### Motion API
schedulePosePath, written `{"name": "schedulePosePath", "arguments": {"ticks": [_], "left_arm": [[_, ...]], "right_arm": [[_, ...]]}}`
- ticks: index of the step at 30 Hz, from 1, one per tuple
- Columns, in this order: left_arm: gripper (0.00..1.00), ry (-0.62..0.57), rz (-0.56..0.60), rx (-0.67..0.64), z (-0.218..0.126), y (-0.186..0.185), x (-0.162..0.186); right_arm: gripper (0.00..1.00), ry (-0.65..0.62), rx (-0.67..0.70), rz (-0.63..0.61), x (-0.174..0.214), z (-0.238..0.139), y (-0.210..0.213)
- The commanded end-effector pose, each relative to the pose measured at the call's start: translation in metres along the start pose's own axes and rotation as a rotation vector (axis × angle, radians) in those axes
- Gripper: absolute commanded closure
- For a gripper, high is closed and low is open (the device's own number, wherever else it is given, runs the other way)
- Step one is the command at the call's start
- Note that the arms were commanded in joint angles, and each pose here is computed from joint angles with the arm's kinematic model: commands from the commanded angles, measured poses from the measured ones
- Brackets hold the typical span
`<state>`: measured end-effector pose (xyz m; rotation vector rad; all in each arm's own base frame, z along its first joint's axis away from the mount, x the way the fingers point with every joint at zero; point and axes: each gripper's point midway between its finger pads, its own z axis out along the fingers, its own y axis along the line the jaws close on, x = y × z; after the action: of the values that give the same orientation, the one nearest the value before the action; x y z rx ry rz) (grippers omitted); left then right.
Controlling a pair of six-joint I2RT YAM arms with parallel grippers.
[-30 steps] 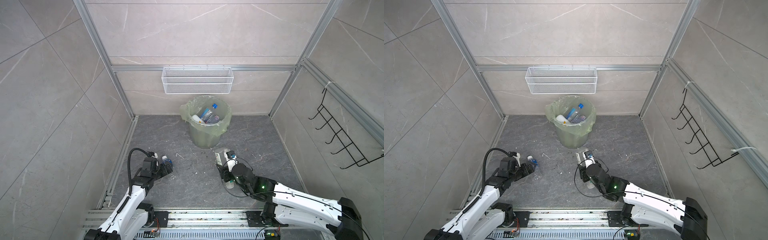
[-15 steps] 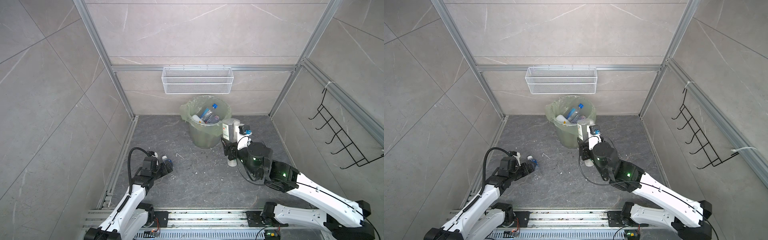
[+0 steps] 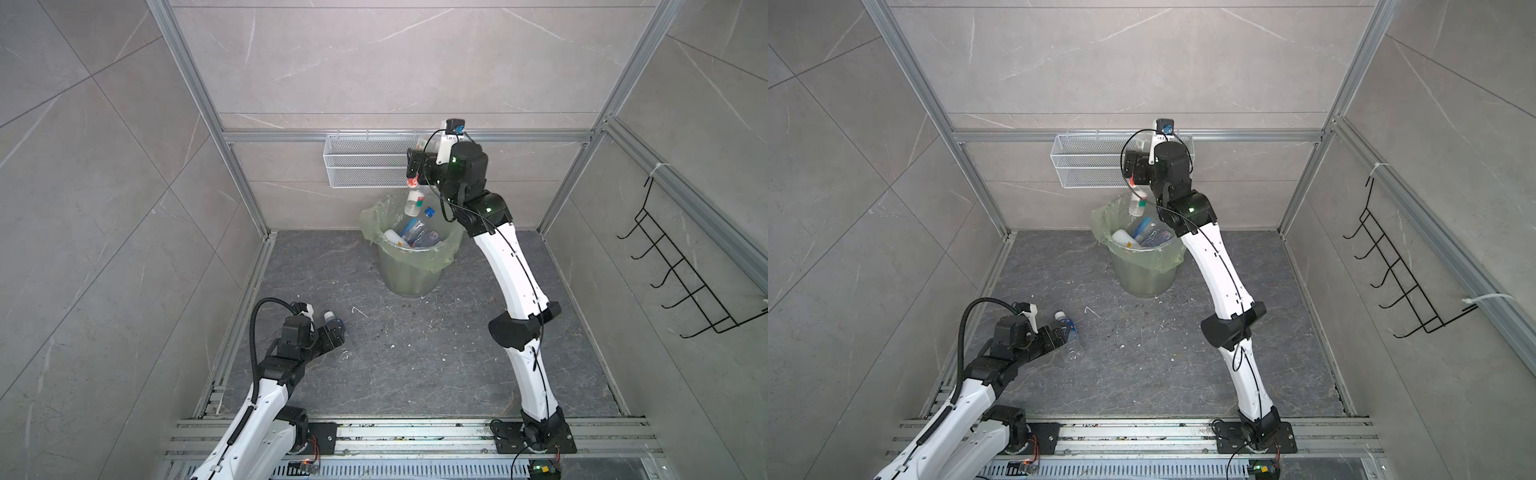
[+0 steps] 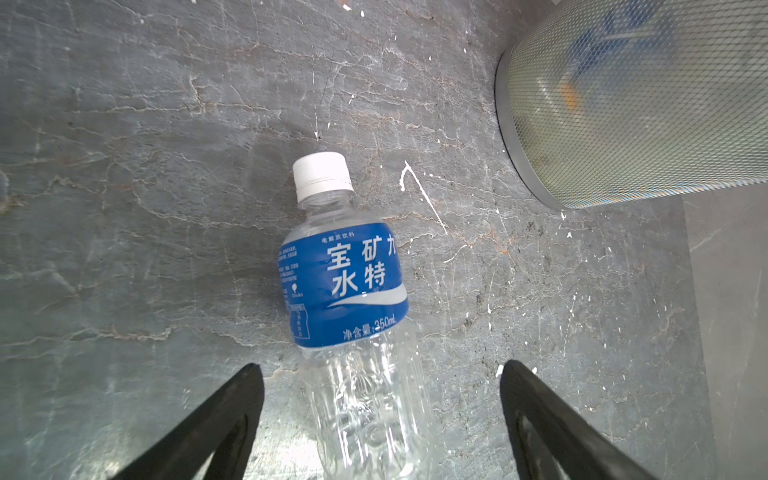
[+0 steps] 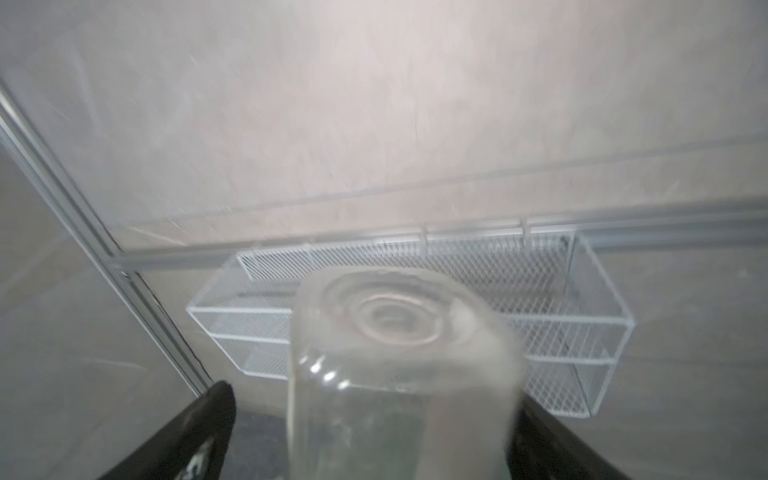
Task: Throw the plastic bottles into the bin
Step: 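Carry the large clear bottle over the bin and open the right gripper, then withdraw the right gripper from the bin while the left gripper lowers to the blue-labelled bottle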
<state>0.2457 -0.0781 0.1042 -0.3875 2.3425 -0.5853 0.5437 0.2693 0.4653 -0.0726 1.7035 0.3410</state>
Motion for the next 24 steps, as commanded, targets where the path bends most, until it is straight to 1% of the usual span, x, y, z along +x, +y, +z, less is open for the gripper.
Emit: {"name": "schedulePosePath", "arguments": {"ticks": [1, 3, 4, 14, 20, 24], "left_arm": [[0.09, -0.020, 0.008, -0.003, -0.009, -0.001, -0.001], [0.09, -0.022, 0.010, -0.010, -0.009, 0.001, -0.001], [0.09, -0.020, 0.012, -0.012, -0.009, 0.001, -0.001], [0.09, -0.002, 0.014, -0.033, 0.006, 0.005, -0.001], [0.09, 0.000, 0.020, -0.043, 0.009, 0.005, -0.005], [0.09, 0.008, 0.024, -0.047, 0.011, 0.005, -0.005]], "right_arm": [[0.01, 0.133, 0.038, 0.039, 0.030, -0.017, -0.015], [0.01, 0.047, -0.015, 0.062, 0.018, -0.032, -0.011], [0.01, 0.038, -0.022, 0.064, 0.019, -0.040, -0.013], [0.01, 0.103, -0.019, 0.018, 0.035, -0.102, -0.030], [0.01, 0.127, -0.010, -0.002, 0.059, -0.141, -0.047], [0.01, 0.159, -0.017, 0.027, 0.084, -0.166, -0.056]]}}
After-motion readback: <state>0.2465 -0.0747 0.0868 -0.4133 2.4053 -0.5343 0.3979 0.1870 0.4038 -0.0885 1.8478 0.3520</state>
